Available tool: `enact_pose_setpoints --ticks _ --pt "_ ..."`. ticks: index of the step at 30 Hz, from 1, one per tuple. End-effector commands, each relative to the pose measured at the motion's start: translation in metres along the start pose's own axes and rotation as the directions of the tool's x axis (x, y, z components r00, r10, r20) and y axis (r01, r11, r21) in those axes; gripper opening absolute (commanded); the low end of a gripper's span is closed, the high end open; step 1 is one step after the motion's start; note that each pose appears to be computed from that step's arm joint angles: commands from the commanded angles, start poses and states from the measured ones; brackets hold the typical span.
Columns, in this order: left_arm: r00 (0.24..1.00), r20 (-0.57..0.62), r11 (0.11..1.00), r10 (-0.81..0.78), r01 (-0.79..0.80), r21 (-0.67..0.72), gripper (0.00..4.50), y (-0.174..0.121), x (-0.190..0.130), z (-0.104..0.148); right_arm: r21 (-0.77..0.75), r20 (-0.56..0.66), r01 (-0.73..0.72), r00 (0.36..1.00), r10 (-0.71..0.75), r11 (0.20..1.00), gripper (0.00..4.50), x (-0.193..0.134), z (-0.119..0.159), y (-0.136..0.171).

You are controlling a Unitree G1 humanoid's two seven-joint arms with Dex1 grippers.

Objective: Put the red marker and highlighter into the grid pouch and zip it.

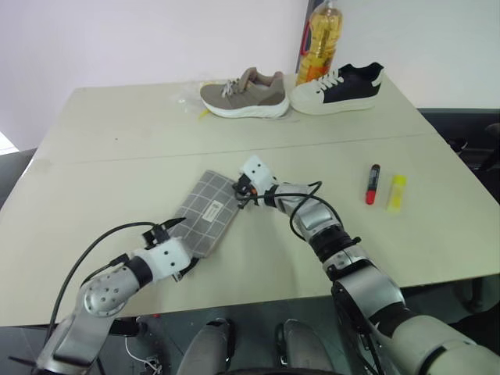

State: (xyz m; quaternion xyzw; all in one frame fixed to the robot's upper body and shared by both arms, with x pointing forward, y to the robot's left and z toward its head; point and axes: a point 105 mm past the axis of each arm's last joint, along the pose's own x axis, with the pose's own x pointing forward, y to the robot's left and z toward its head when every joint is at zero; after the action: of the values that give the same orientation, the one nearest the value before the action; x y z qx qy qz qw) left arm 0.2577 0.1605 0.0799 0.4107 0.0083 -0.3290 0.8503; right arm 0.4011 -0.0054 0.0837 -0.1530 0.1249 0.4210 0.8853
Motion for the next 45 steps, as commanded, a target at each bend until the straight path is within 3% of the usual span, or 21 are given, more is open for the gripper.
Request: enact_pose_setpoints --ticks 1,3,12,16,19,21,24,30,35,45 --pt "0.998 0.034 0.997 -0.049 0.047 0.055 4.50 -0.011 0.006 0.004 0.006 -0.008 -0.002 1.000 0.002 1.000 0.03 0.001 -0.001 0.003" --pt "0.997 0.046 0.997 -0.058 0.055 0.060 4.50 -0.012 0.006 0.004 0.007 -0.012 0.003 1.000 -0.003 1.000 0.03 0.001 -0.002 0.002" --pt "0.997 0.076 0.996 -0.033 0.027 0.081 0.07 -0.004 0.009 0.003 0.017 -0.003 0.023 1.000 -0.022 1.000 0.00 0.000 0.000 -0.003" --pt "0.997 0.073 0.999 -0.001 -0.002 0.046 0.02 0.000 0.007 0.002 0.016 0.069 0.052 0.996 -0.053 0.999 0.00 -0.004 0.017 -0.011" --pt "0.984 0.128 0.980 0.124 -0.101 -0.173 0.02 0.017 0.008 0.018 -0.060 0.230 0.098 0.970 -0.082 0.993 0.00 -0.028 0.055 -0.030" --pt "0.973 0.158 0.955 0.168 -0.120 -0.273 0.02 0.025 0.010 0.030 -0.090 0.267 0.077 0.962 -0.050 0.993 0.00 -0.048 0.066 -0.037" --pt "0.961 0.196 0.924 0.196 -0.114 -0.365 0.00 0.031 0.012 0.043 -0.078 0.272 0.065 0.961 -0.041 0.995 0.79 -0.078 0.070 -0.052" --pt "0.953 0.264 0.917 0.145 -0.029 -0.398 0.00 0.028 0.017 0.062 -0.191 0.208 0.027 0.978 0.013 0.981 3.84 -0.125 0.066 -0.063" --pt "0.942 0.320 0.922 0.101 0.031 -0.385 0.00 0.024 0.020 0.076 -0.214 0.086 0.026 0.996 -0.008 0.977 3.84 -0.123 0.038 -0.066" --pt "0.927 0.366 0.924 0.084 0.065 -0.376 0.00 0.022 0.022 0.091 -0.051 0.111 0.045 0.993 -0.039 0.998 3.84 -0.110 0.032 -0.068"
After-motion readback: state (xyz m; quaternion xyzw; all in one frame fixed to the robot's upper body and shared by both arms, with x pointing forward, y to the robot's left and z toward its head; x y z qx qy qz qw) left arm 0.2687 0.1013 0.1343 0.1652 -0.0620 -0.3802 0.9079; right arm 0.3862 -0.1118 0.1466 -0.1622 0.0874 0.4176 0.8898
